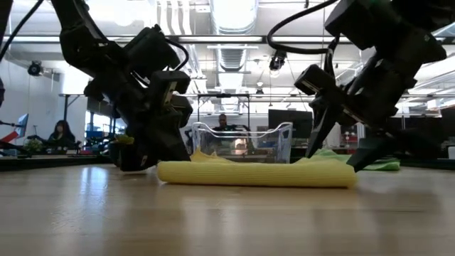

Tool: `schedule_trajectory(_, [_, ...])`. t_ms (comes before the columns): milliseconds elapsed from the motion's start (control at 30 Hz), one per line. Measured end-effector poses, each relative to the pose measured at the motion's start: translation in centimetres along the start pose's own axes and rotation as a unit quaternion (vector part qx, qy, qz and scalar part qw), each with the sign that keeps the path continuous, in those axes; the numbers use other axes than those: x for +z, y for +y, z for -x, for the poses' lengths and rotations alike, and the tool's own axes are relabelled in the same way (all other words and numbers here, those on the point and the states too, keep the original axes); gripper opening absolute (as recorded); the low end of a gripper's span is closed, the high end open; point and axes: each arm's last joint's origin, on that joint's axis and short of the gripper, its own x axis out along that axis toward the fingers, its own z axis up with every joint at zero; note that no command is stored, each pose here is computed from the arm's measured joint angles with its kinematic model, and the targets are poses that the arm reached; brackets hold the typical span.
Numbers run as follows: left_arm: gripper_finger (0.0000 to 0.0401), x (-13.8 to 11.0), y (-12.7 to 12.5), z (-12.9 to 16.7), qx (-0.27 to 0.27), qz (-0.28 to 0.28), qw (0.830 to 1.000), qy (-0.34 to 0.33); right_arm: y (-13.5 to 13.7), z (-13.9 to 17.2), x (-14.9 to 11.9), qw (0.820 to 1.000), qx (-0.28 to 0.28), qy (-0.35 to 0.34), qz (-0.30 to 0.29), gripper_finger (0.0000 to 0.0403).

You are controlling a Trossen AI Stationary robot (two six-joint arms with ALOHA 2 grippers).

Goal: Fold microfiber towels
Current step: Fold the yellow microfiber towel

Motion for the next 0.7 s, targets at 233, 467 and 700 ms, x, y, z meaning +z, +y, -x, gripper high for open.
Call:
schedule_trajectory(233, [0.0000, -0.44, -0.30, -0.15, -0.003, 0.007, 1.000, 0.007, 0.26, -0.21, 0.25, 1.000, 0.010, 0.005, 0.028, 0.0216])
schedule_trajectory(467, [0.0000, -0.53, -0.36, -0.18, -0.005, 0.006, 1.000, 0.010, 0.36, -0.33, 0.47, 0.998, 0.014, 0.006, 0.058, 0.0156])
schedule_trajectory(700, [0.0000, -0.52, -0.38, -0.17, -0.005, 0.006, 1.000, 0.009, 0.33, -0.28, 0.54, 0.996, 0.015, -0.001, 0.088, 0.0057])
